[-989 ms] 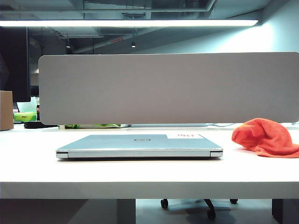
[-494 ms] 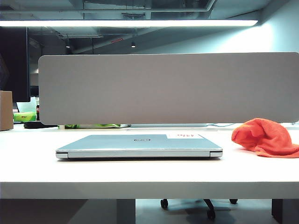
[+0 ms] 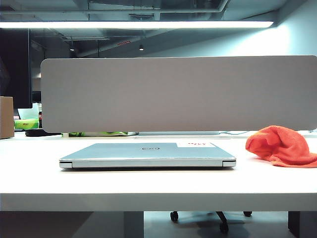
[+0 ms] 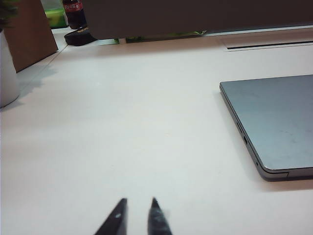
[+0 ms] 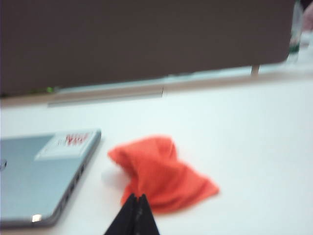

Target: Pick up the rag and use it to wipe the water off the lid of the laptop on the table.

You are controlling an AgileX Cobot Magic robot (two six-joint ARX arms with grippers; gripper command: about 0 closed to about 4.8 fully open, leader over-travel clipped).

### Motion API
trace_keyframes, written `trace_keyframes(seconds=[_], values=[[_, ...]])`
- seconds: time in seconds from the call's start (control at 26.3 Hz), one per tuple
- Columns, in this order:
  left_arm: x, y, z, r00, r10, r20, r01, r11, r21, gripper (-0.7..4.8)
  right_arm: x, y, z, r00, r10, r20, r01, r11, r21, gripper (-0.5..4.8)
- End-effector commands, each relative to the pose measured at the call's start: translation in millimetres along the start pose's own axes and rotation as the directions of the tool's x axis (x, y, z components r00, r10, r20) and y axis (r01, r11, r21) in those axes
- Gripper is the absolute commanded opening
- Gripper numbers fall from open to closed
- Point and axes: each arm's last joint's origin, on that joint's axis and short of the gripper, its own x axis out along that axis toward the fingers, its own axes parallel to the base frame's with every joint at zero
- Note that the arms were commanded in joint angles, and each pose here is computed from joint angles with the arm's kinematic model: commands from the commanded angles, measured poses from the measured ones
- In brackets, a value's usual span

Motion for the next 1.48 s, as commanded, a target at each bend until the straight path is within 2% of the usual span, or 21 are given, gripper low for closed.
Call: trace_keyframes(seconds=[0.04,0.68,0.8,1.03,1.14,1.48], values=[[-0.3,0.0,2.1,1.0,-0.004,0.015,0.004,1.0,0.003,0.54,-0.1,-0.7,-7.2,0.998,-0.003,-0.066,0.004,1.0,0.011,0.05],[-0.3,0.0,2.1,1.0,-0.004,0.015,0.004,1.0,0.003,0.54,-0.3,-1.4,-10.3,0.995,-0.019,-0.097,0.02,1.0,0.01,0.05],[-0.3,0.0,2.1,1.0,-0.004,0.015,0.004,1.0,0.003,0.54,-1.1,-2.0,-16.0,0.987,-0.024,-0.156,0.016,0.999,-0.049,0.04],[-0.3,0.0,2.1,1.0,-0.004,0.015,0.004,1.0,0.003,0.54,-1.7,-2.5,-19.7,0.981,-0.029,-0.194,0.018,0.998,-0.057,0.04],[-0.3,0.0,2.1,1.0,-0.004,0.015,0.004,1.0,0.003,0.54,-1.8,-2.6,-20.2,0.979,-0.03,-0.199,-0.006,0.985,-0.175,0.04],[-0.3,0.0,2.1,1.0,-0.004,0.015,0.004,1.0,0.003,0.54,-1.8,-2.5,-20.2,0.98,-0.029,-0.199,-0.006,0.985,-0.174,0.04]])
